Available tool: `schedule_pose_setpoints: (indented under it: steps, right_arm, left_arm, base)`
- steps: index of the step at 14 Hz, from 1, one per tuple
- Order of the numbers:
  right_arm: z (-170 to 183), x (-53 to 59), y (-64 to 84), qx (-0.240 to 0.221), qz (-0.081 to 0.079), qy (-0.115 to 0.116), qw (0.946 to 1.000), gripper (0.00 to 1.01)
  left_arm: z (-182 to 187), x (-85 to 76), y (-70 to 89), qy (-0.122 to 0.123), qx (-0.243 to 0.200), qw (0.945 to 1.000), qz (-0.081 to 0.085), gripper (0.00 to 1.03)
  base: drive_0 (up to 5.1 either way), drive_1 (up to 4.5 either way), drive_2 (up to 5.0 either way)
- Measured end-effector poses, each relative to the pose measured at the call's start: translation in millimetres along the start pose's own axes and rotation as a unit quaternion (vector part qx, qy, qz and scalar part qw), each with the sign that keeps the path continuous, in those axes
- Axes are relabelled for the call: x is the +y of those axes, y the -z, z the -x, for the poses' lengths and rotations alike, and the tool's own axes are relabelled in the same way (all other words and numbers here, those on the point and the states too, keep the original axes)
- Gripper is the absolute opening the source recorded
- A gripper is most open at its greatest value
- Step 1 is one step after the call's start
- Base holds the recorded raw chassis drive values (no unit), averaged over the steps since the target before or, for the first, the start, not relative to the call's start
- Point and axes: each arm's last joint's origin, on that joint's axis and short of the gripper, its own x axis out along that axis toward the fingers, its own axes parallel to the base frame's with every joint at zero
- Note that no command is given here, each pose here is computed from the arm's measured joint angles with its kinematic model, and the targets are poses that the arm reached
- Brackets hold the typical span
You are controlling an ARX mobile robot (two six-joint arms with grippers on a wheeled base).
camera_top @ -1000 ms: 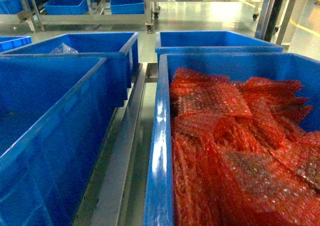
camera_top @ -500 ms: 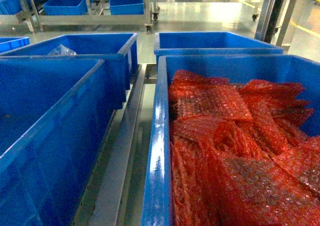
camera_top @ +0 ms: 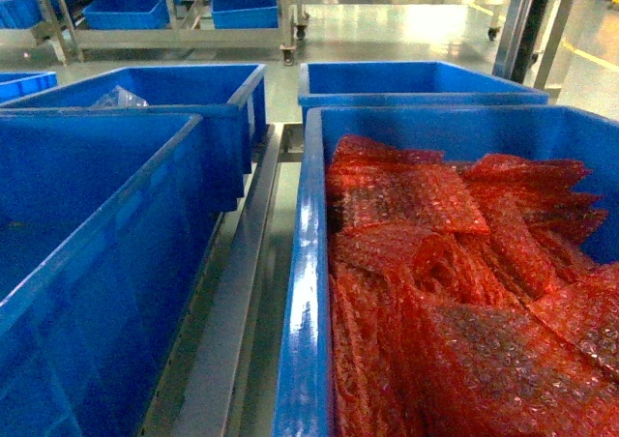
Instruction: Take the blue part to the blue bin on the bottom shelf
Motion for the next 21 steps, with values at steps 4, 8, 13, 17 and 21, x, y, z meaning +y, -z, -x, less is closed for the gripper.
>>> schedule_pose_setpoints:
  steps: [4,8,13,17,21]
  right_arm:
    - [0.0,0.0,0.0,0.000,0.000,0.000,1.0000,0.98]
    - [0.0,0.0,0.0,0.000,0.000,0.000,1.0000,0.98]
    - [0.0,0.0,0.0,0.000,0.000,0.000,1.0000,0.98]
    - [0.0,0.0,0.0,0.000,0.000,0.000,1.0000,0.98]
    - [0.0,0.0,0.0,0.000,0.000,0.000,1.0000,0.98]
  left_arm:
    - [0.0,0.0,0.0,0.000,0.000,1.0000,0.000,0.43]
    - [0.0,0.0,0.0,0.000,0.000,1.0000,0.000,0.43]
    - [0.0,0.0,0.0,0.000,0.000,1.0000,0.000,0.43]
    - [0.0,0.0,0.0,0.000,0.000,1.0000,0.000,0.43]
    - [0.0,0.0,0.0,0.000,0.000,1.0000,0.000,0.43]
  base:
    - [0.0,0.00,0.0]
    - [0.0,0.00,0.0]
    - [0.0,0.00,0.0]
    - [0.0,0.00,0.0]
    - [0.0,0.00,0.0]
